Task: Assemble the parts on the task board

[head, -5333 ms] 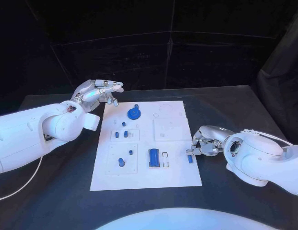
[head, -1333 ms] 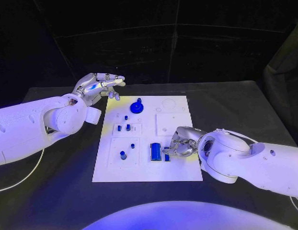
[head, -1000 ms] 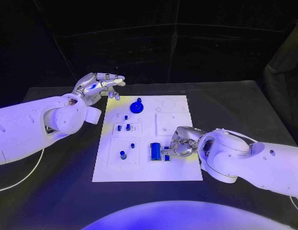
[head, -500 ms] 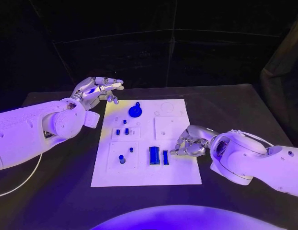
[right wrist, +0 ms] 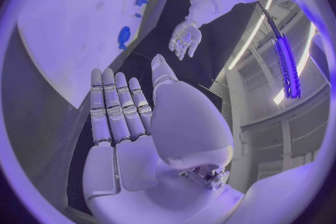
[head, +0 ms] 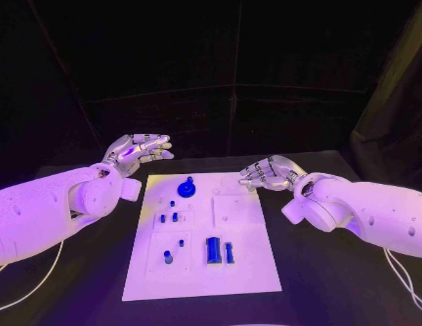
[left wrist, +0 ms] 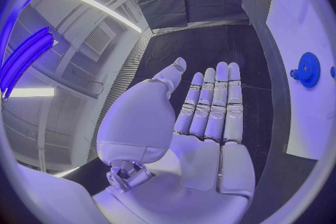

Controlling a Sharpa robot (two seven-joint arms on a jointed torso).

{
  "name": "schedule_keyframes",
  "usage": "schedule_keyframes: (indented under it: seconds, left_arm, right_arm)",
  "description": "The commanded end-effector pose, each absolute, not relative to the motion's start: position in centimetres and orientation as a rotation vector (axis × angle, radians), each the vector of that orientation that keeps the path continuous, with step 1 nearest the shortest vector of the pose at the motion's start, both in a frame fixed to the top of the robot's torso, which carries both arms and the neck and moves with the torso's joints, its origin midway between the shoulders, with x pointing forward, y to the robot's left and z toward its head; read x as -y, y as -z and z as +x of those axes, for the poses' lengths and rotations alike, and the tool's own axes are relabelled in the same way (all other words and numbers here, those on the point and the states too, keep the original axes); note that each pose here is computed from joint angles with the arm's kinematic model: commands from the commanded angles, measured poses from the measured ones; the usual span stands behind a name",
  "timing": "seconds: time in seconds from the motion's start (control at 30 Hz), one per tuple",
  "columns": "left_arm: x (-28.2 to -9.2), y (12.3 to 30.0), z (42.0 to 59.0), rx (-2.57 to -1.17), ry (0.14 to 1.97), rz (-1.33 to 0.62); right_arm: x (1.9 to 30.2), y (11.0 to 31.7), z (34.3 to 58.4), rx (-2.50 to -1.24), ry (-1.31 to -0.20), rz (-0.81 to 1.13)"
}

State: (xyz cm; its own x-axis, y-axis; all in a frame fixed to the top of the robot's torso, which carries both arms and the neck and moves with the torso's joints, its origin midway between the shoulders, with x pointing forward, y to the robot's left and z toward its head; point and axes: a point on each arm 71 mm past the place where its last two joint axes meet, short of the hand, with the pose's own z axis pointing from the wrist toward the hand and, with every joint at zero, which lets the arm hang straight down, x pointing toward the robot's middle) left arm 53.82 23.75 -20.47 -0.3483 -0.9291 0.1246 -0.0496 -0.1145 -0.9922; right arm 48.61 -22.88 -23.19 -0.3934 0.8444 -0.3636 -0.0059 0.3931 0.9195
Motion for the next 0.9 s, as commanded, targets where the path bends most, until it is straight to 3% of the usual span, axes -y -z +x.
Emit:
schedule_keyframes:
  seconds: [0.03,0.4,0.43,0.67,0.9]
  left_arm:
    - [-24.0,20.4,54.5,-1.367,1.561,-1.124]
    - [-23.4,22.1,55.2,-1.302,1.489,-1.156]
    - [-23.1,22.3,55.0,-1.372,1.502,-1.158]
    - [-22.7,22.6,54.4,-1.362,1.481,-1.166]
    - [-21.6,23.0,52.3,-1.326,1.41,-1.187]
  right_arm:
    - [22.9,22.4,50.2,-1.532,-1.376,0.888]
    - [22.8,22.9,53.1,-1.446,-1.413,0.901]
    - [22.8,23.4,53.0,-1.5,-1.322,0.892]
    - [22.4,23.3,52.5,-1.464,-1.324,0.921]
    - [21.2,23.0,50.5,-1.358,-1.314,1.022]
